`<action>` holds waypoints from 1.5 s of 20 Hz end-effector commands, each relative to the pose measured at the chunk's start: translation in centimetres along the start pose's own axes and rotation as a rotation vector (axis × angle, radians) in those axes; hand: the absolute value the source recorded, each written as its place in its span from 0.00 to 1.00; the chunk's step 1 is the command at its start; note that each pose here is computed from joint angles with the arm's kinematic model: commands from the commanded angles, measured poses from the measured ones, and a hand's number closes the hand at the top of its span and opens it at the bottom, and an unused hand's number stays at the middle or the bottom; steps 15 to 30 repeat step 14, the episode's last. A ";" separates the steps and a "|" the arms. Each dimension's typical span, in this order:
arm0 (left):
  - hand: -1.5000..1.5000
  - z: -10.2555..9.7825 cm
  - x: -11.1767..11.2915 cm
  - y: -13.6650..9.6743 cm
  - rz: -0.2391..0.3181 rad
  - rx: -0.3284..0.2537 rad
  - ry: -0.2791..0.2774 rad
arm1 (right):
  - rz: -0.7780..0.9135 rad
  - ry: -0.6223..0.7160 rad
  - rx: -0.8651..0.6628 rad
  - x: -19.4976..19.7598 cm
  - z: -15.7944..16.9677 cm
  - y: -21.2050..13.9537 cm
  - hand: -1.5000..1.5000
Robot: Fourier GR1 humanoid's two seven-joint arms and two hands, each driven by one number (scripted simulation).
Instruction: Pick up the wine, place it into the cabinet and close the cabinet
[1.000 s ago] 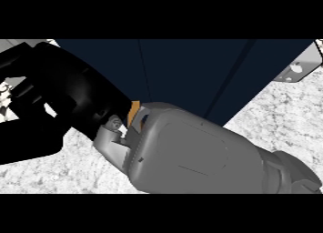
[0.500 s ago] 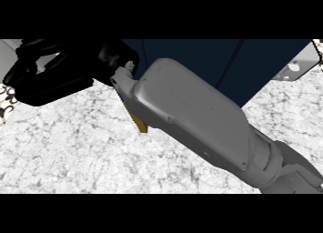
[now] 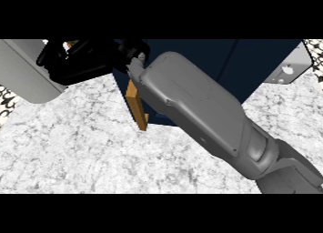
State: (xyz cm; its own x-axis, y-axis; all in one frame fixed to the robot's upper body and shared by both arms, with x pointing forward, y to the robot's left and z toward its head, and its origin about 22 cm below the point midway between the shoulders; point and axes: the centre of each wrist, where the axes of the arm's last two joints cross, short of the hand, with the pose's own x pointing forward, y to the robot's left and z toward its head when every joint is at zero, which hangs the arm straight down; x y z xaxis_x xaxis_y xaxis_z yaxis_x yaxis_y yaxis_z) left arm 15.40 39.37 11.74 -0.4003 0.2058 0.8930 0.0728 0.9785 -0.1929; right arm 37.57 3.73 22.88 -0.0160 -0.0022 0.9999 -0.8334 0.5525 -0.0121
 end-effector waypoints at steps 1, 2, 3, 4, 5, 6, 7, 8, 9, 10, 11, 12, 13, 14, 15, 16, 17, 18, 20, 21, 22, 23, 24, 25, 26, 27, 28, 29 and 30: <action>0.00 -0.9 0.4 -0.4 0.021 -0.035 0.010 | -0.021 0.007 -0.253 -0.8 2.5 -7.4 1.00; 0.00 -0.9 0.6 -0.9 0.009 -0.043 0.008 | -0.022 0.015 -0.268 -2.2 3.3 -8.1 1.00; 0.00 -0.3 0.2 -0.7 0.037 -0.037 0.014 | -0.036 -0.008 -0.284 -1.5 3.7 -8.9 1.00; 0.00 -0.7 -0.1 -0.8 0.049 -0.027 0.009 | -0.014 -0.011 -0.263 -2.3 3.6 -8.6 1.00; 0.00 -0.8 0.0 -1.8 0.067 -0.064 0.016 | -0.023 -0.024 -0.279 -1.8 3.7 -8.9 1.00; 0.00 -0.6 -0.2 -1.6 0.071 -0.042 0.003 | -0.030 -0.026 -0.305 -1.5 4.8 -10.3 1.00; 0.00 -0.7 -0.1 -1.5 0.071 -0.049 0.025 | -0.036 -0.035 -0.316 -1.6 4.5 -10.0 1.00; 0.00 -0.5 -0.2 -2.0 0.088 -0.056 0.025 | -0.045 -0.037 -0.340 -1.8 5.2 -10.8 1.00; 0.00 -0.6 -0.2 -2.1 0.085 -0.058 0.022 | -0.046 -0.043 -0.328 -2.5 4.8 -10.3 1.00; 0.00 -0.6 -0.2 -2.3 0.092 -0.059 0.017 | -0.043 -0.044 -0.338 -2.8 5.3 -10.8 1.00; 0.00 -0.9 -0.2 -2.7 0.107 -0.069 0.029 | -0.048 -0.049 -0.313 -2.8 5.1 -10.6 1.00; 0.00 -1.0 -0.4 -2.9 0.100 -0.071 0.034 | -0.038 -0.042 -0.293 -3.1 4.7 -10.1 1.00; 0.00 -0.9 -0.3 -3.2 0.122 -0.078 0.037 | -0.048 -0.063 -0.323 -2.5 4.9 -10.5 1.00; 0.00 -1.0 -0.5 -3.2 0.119 -0.084 0.045 | -0.038 -0.057 -0.302 -2.7 4.4 -9.9 1.00; 0.00 -1.0 -0.5 -3.2 0.119 -0.084 0.045 | -0.038 -0.057 -0.302 -2.7 4.4 -9.9 1.00; 0.00 -1.0 -0.5 -3.2 0.119 -0.084 0.045 | -0.038 -0.057 -0.302 -2.7 4.4 -9.9 1.00; 0.00 -1.0 -0.5 -3.2 0.119 -0.084 0.045 | -0.038 -0.057 -0.302 -2.7 4.4 -9.9 1.00; 0.00 -1.0 -0.5 -3.2 0.119 -0.084 0.045 | -0.038 -0.057 -0.302 -2.7 4.4 -9.9 1.00; 0.00 -1.0 -0.5 -3.2 0.119 -0.084 0.045 | -0.038 -0.057 -0.302 -2.7 4.4 -9.9 1.00; 0.00 -1.0 -0.5 -3.2 0.119 -0.084 0.045 | -0.038 -0.057 -0.302 -2.7 4.4 -9.9 1.00; 0.00 -1.0 -0.5 -3.2 0.119 -0.084 0.045 | -0.038 -0.057 -0.302 -2.7 4.4 -9.9 1.00; 0.00 -1.0 -0.5 -3.2 0.119 -0.084 0.045 | -0.038 -0.057 -0.302 -2.7 4.4 -9.9 1.00; 0.00 -1.0 -0.5 -3.2 0.119 -0.084 0.045 | -0.038 -0.057 -0.302 -2.7 4.4 -9.9 1.00; 0.00 -1.0 -0.5 -3.2 0.119 -0.084 0.045 | -0.038 -0.057 -0.302 -2.7 4.4 -9.9 1.00; 0.00 -1.0 -0.5 -3.2 0.119 -0.084 0.045 | -0.038 -0.057 -0.302 -2.7 4.4 -9.9 1.00; 0.00 -1.0 -0.5 -3.2 0.119 -0.084 0.045 | -0.038 -0.057 -0.302 -2.7 4.4 -9.9 1.00; 0.00 -1.0 -0.5 -3.2 0.119 -0.084 0.045 | -0.038 -0.057 -0.302 -2.7 4.4 -9.9 1.00; 0.00 -1.0 -0.5 -3.2 0.119 -0.084 0.045 | -0.038 -0.057 -0.302 -2.7 4.4 -9.9 1.00; 0.00 -1.0 -0.5 -3.2 0.119 -0.084 0.045 | -0.038 -0.057 -0.302 -2.7 4.4 -9.9 1.00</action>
